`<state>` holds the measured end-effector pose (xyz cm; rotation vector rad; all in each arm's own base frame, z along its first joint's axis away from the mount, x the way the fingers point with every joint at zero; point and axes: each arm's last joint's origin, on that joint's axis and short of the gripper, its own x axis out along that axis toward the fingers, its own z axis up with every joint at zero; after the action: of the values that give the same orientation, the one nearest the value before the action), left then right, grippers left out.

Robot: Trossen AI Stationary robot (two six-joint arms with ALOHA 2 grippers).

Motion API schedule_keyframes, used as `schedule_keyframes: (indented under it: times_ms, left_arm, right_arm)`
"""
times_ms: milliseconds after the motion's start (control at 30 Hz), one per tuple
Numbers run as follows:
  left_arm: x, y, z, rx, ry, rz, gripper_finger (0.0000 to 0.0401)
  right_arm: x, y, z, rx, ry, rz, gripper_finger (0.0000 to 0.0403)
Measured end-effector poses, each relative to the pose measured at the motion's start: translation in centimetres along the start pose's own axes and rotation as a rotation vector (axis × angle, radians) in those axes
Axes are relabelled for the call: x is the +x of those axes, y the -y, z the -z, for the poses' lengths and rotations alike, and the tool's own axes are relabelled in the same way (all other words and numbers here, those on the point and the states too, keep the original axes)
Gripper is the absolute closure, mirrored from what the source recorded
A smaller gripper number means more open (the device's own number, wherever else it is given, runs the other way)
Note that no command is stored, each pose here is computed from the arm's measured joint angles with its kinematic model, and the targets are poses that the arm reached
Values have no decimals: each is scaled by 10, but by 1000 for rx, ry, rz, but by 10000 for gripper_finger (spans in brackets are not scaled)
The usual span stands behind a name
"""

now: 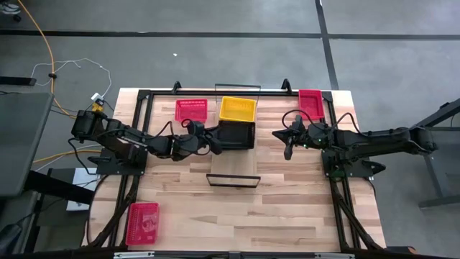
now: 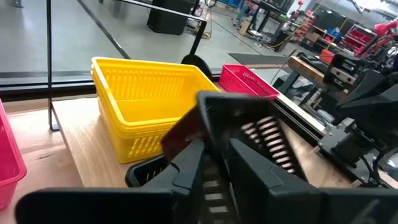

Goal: Stack baskets on shelf by color
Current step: Stack the black bin on the black bin on the shelf, then put the top right red bin on the shelf

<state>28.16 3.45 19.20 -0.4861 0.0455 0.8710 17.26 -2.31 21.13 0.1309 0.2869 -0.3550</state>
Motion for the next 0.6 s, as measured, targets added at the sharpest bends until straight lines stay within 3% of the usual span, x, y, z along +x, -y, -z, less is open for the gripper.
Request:
schedule_keyframes:
  times_ms: [233,600]
  left_arm:
    - [-4,2,-7,-13,-7,49,305]
    - [-24,6,-39,47,60,127,275]
  right_arm:
    - [0,0,0,-1,-3,0,403]
    - [0,0,0,0,-3,1,403]
